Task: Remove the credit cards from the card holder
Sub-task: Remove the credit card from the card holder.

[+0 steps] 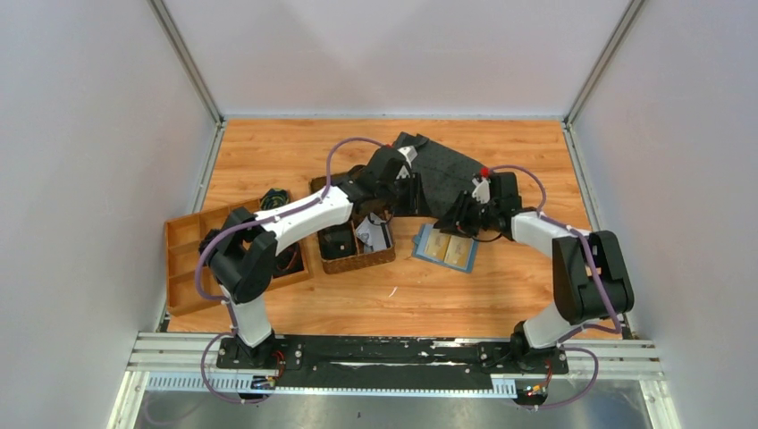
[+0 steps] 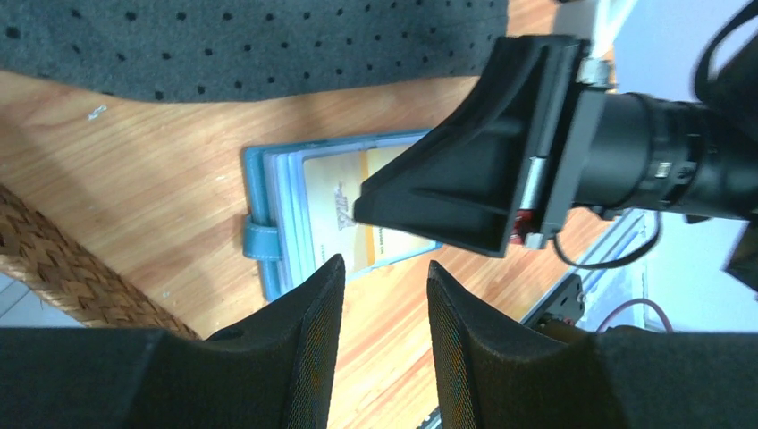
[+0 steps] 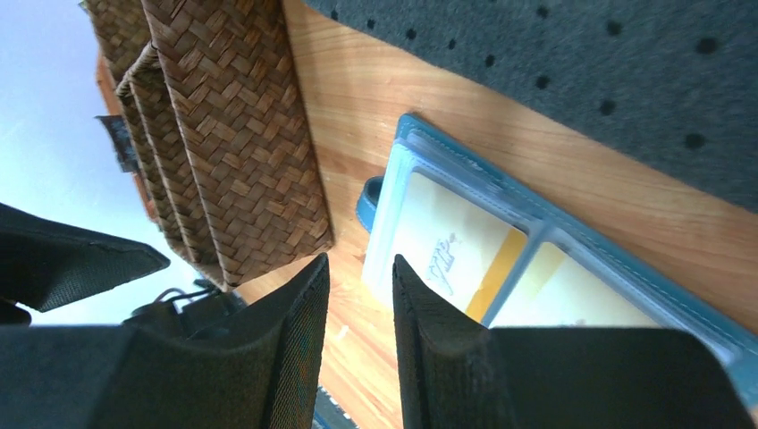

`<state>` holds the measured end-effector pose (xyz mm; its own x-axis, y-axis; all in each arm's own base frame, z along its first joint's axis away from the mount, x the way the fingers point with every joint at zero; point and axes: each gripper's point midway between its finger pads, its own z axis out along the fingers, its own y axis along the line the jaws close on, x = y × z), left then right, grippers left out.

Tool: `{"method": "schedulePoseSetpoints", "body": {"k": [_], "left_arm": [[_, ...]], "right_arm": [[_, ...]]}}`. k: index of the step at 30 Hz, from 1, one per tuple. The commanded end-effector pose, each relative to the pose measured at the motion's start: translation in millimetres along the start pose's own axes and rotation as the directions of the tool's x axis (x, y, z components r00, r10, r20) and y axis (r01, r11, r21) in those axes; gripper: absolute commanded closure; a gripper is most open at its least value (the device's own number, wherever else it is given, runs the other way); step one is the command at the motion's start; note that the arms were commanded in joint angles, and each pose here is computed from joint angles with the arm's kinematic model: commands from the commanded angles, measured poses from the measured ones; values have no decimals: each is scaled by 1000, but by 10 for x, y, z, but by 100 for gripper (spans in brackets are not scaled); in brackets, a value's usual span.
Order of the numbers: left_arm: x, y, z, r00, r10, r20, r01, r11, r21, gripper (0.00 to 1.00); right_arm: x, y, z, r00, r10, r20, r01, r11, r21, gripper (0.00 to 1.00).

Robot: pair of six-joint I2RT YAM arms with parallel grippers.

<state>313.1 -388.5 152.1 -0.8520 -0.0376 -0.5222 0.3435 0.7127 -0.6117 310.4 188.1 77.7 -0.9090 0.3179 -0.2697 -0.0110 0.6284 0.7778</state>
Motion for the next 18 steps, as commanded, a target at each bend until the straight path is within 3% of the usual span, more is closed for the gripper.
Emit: {"method": "schedulePoseSetpoints", "body": {"k": [1,5,11,18], "left_arm": [[153,141,31,999,11,-45,-12,999,-30,58],[270,31,162,995,25,-96,-22,999,35,59],[532,169,493,983,-9,-182,16,999,36,74],[690,323,667,977,-18,-212,23,999,24,76]], "right_arm": [[-106,-49,-192,993,-104,47,98,988,115,65],[-58,-229,-325,995,-80,64,70,986,149,65],[168,-336,-215,998,53,38,-54,998,45,78],[265,-420,-152,994,106,23,-107,994,11,73]]}}
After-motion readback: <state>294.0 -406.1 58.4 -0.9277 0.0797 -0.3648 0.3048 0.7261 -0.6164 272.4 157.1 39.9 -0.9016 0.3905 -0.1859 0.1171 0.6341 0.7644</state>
